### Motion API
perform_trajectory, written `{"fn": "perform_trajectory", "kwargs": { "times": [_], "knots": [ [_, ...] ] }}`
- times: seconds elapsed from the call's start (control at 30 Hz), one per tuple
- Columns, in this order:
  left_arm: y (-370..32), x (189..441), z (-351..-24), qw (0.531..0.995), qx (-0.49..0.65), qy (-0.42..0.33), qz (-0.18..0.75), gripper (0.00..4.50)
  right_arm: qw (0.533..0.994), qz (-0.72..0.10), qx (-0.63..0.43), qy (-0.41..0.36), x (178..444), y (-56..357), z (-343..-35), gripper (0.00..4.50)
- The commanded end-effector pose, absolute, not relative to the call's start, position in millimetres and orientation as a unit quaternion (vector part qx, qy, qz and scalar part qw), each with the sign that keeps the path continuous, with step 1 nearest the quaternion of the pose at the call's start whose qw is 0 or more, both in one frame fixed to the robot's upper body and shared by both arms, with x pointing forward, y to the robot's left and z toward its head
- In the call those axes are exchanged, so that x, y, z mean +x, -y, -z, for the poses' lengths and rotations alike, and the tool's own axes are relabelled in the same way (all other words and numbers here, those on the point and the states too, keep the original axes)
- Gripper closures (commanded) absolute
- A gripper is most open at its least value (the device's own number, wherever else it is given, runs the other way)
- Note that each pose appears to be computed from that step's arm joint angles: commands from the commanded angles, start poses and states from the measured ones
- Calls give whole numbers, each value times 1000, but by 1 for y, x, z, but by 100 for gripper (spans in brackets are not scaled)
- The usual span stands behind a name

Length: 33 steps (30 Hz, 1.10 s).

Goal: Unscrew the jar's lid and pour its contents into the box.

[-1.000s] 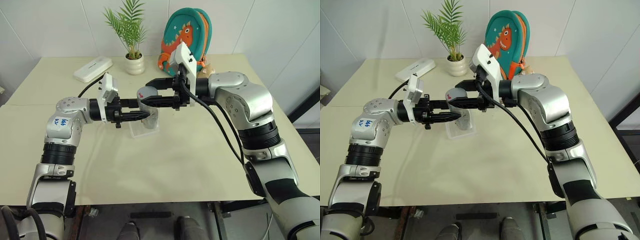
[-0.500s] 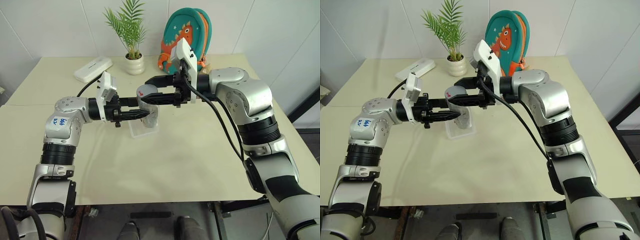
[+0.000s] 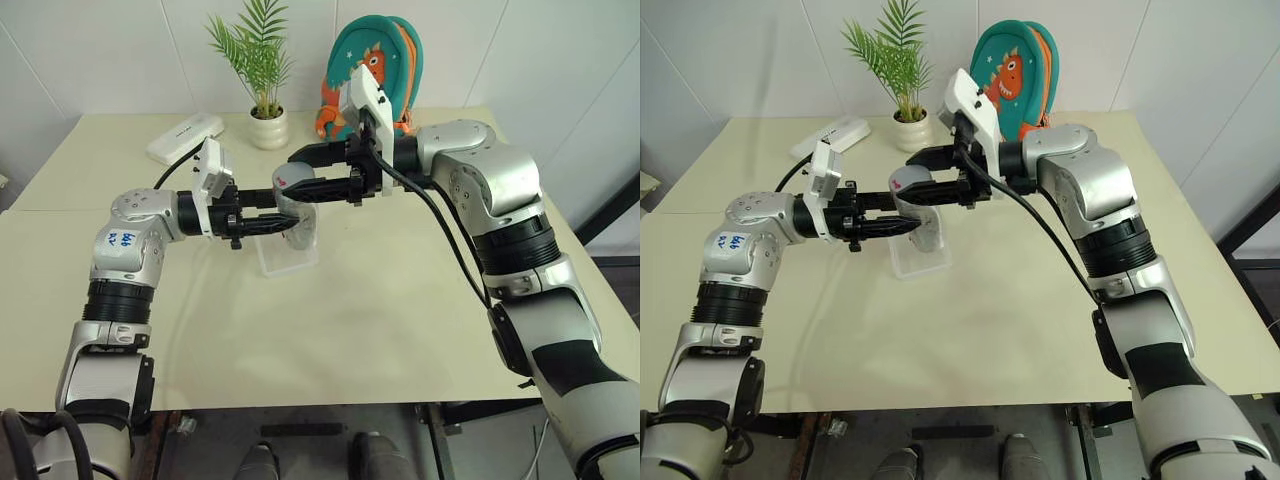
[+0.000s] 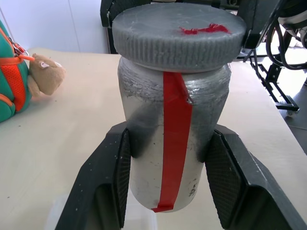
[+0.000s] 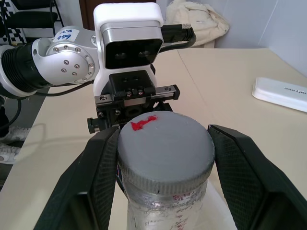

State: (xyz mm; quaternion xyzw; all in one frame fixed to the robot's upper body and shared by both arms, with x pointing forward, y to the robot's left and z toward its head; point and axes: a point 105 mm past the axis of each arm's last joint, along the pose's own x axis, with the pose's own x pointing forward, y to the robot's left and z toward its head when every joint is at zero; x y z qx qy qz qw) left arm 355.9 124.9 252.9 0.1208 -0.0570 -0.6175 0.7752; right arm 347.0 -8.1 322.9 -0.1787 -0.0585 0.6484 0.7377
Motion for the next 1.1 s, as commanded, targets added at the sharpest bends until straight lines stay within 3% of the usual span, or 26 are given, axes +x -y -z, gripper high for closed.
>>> {"fn": "perform_trajectory", "kwargs": {
  "times": [0.03,0.37,0.73,1.1],
  "knots": [
    [-108,341,-214,721,123,-11,682,264,765,-579,-201,197,338,33,-398,189],
    [-111,341,-220,722,106,-14,684,264,760,-596,-185,182,330,26,-377,189],
    [-106,341,-226,717,139,0,683,264,796,-565,-155,153,342,30,-355,189],
    [-112,341,-216,717,173,-11,675,264,807,-551,-128,171,339,32,-370,189]
  ]
}}
